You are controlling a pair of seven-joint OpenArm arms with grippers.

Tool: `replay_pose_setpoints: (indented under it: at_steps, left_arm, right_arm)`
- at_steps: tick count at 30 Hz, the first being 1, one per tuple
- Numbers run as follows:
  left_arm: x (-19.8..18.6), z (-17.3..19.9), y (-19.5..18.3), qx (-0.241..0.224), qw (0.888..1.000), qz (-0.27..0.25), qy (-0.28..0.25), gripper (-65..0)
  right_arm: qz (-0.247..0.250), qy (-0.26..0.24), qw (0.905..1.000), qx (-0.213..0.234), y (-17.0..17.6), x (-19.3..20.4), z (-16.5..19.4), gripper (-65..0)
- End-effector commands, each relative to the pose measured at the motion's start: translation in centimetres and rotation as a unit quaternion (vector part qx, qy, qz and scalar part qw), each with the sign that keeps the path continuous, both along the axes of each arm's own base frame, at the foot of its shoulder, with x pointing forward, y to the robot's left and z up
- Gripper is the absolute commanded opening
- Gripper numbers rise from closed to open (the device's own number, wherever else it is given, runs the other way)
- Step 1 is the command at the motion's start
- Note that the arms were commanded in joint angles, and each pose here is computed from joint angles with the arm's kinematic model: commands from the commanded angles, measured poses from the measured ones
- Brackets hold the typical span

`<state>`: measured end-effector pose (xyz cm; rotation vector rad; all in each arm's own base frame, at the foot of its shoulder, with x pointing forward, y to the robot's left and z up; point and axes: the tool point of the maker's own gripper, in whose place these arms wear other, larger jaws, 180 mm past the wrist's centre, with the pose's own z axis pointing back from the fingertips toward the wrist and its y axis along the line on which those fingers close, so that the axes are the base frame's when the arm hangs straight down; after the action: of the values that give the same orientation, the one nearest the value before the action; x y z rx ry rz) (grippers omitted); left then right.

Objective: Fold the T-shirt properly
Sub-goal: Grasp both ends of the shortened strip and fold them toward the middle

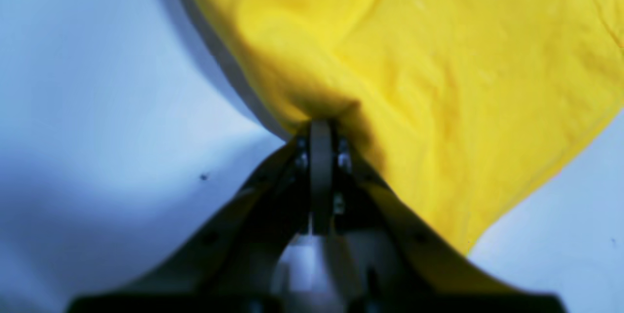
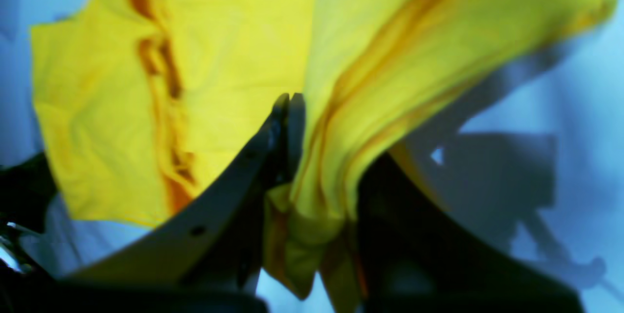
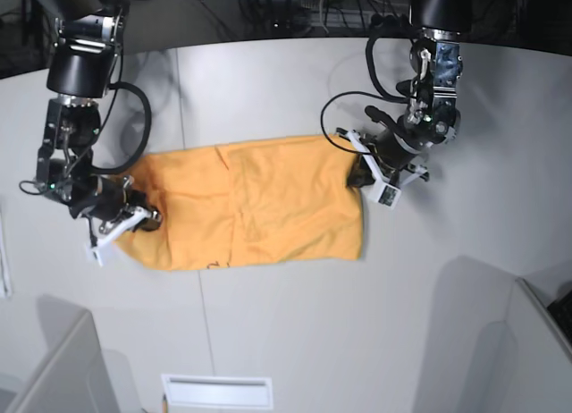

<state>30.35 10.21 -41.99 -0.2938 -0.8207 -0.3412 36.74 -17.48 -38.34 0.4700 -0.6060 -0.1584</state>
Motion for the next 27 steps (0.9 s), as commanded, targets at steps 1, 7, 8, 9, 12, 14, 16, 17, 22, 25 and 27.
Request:
replay_pose_setpoints:
  at_steps: [1,7,8,9,12,14,16,17,22,25,27]
  left_arm:
    - [1.3,1.6,-0.4,-0.009,1.000,-0.005,-0.029,-65.0]
    - [1.7,1.9,-1.3,-0.006,0.999,-0.023,-0.034,-65.0]
    - [2.1,2.3,-1.3,-0.006,0.999,-0.023,-0.039,-65.0]
    - [2.3,2.5,-1.2,-0.005,0.999,-0.023,-0.042,-65.0]
    - [2.8,2.5,-1.1,-0.003,0.999,-0.022,-0.042,-65.0]
    - [2.9,2.5,-1.0,-0.003,0.999,-0.022,-0.043,-65.0]
    - [2.9,2.5,-1.0,-0.003,0.999,-0.021,-0.042,-65.0]
    - [2.8,2.4,-1.0,-0.003,0.999,-0.021,-0.041,-65.0]
    - [2.6,2.0,-1.0,-0.003,0.999,-0.023,-0.035,-65.0]
    - [2.6,2.0,-1.0,-0.002,0.999,-0.023,-0.035,-65.0]
    - [2.6,2.0,-1.0,-0.002,0.999,-0.023,-0.035,-65.0]
  right_arm:
    - [-0.004,-0.045,0.9990,0.004,0.1,1.7,2.8,-65.0]
    - [0.037,-0.068,0.9970,0.006,4.6,1.8,5.2,-65.0]
    - [0.048,-0.072,0.9962,0.004,5.3,1.8,5.4,-65.0]
    - [0.059,-0.074,0.9955,0.006,6.3,1.7,5.5,-65.0]
    - [0.072,-0.080,0.9938,0.026,8.8,1.7,5.9,-65.0]
    - [0.077,-0.087,0.9927,0.033,9.6,2.1,6.5,-65.0]
    - [0.078,-0.089,0.9919,0.047,10.7,2.2,6.6,-65.0]
    - [0.079,-0.093,0.9910,0.054,11.4,2.3,6.9,-65.0]
    - [0.097,-0.110,0.9873,0.060,13.3,2.8,8.0,-65.0]
    - [0.123,-0.114,0.9839,0.064,15.4,2.5,8.3,-65.0]
    - [0.124,-0.111,0.9837,0.070,16.2,2.4,8.4,-65.0]
